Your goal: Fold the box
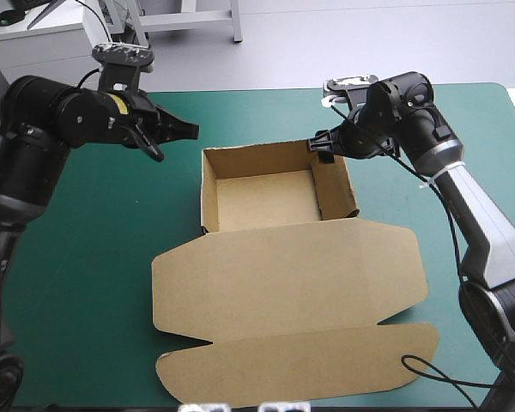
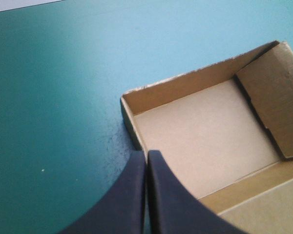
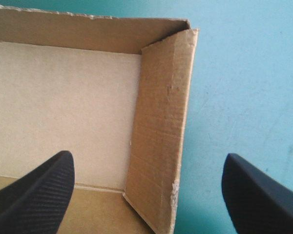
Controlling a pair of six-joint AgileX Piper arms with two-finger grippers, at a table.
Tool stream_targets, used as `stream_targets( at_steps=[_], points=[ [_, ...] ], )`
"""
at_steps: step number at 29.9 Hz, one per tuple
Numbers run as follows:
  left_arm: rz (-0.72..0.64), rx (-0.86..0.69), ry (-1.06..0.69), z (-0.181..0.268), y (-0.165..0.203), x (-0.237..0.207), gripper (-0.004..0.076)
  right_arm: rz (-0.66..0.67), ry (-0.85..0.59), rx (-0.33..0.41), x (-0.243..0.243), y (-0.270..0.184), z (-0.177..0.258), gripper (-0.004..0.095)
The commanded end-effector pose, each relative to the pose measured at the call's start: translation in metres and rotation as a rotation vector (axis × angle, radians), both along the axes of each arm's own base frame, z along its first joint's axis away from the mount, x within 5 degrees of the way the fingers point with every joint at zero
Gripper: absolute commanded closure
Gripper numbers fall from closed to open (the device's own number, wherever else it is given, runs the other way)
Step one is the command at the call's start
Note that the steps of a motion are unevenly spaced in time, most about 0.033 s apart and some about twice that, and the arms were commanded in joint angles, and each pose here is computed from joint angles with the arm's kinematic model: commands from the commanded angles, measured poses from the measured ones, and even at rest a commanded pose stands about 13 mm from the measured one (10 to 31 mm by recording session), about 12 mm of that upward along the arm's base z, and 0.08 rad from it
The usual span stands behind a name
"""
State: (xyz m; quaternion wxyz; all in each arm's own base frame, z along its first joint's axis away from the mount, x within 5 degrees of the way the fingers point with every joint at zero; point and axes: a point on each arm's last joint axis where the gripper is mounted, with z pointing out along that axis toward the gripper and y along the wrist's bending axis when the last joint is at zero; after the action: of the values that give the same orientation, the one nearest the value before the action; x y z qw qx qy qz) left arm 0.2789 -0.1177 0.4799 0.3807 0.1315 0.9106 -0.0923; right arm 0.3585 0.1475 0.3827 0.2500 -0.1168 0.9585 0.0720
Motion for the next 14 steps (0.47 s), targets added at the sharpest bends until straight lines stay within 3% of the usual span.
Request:
stream_targets(
  at_steps=[1, 6, 14],
  points=[
    [-0.001, 0.008, -0.022, 0.013, 0.018, -0.043, 0.0731, 0.01, -0.023, 0.002, -0.013, -0.007, 0.012, 0.0148],
    [-0.008, 0.037, -0.031, -0.001, 0.037, -0.085, 0.0731, 0.025, 0.066, -0.052, -0.014, -0.009, -0.017, 0.0147],
    [-0.021, 0.006, -0.234, -0.03, 0.071, -0.157, 0.0731, 0.043, 0.151, -0.094, -0.01, -0.007, -0.049, 0.0148]
  ],
)
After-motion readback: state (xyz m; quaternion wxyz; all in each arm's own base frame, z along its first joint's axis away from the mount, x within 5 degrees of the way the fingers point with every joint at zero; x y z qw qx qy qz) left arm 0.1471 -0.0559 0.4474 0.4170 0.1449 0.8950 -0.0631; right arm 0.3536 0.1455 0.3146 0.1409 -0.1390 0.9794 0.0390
